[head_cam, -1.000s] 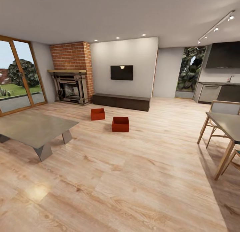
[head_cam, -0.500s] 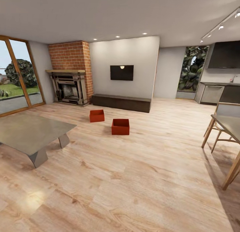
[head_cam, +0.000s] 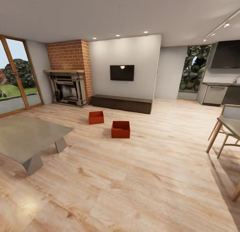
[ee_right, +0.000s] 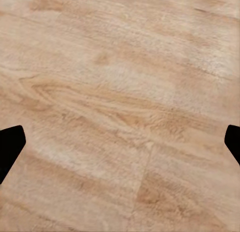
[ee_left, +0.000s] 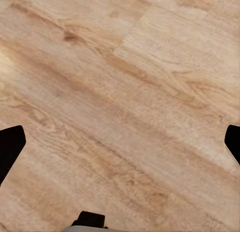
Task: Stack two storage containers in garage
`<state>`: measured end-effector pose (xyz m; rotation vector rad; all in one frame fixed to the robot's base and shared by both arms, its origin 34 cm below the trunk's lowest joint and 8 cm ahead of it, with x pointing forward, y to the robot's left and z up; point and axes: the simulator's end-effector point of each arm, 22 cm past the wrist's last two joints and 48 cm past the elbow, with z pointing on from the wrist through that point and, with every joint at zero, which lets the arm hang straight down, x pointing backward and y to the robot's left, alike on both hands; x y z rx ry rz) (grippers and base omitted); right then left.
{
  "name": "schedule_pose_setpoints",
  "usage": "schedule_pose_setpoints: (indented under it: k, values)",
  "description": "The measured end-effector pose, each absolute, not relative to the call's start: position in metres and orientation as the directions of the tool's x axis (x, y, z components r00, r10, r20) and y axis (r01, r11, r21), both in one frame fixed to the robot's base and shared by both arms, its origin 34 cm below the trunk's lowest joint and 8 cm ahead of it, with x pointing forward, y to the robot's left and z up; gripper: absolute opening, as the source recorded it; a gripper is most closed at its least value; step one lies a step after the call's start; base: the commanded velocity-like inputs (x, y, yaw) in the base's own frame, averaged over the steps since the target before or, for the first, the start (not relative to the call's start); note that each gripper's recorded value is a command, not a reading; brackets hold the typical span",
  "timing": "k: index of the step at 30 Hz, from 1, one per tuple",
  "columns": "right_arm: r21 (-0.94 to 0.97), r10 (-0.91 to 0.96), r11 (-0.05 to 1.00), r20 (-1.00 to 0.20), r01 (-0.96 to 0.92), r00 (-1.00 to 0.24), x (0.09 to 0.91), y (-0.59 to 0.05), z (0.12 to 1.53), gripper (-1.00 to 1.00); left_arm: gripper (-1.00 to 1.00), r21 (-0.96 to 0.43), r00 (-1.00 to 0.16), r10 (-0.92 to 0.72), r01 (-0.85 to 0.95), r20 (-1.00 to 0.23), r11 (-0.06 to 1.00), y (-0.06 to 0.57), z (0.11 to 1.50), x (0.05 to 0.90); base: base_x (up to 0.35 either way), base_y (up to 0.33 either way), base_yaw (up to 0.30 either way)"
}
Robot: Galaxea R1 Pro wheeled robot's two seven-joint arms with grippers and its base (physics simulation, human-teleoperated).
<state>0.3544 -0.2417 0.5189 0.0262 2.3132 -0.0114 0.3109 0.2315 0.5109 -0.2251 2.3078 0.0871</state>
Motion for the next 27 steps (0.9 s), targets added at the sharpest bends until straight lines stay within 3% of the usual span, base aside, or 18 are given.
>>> schedule_pose_setpoints:
  k: [27]
  values:
    - [-0.001,0.014,1.0,-0.737,0.023,-0.676,0.3544,-0.2423,0.5189,1.0,1.0,-0.008,-0.665,-0.136,-0.191,-0.734,0.982,0.2317,0.5108,0.3108,0.33,0.0,0.015]
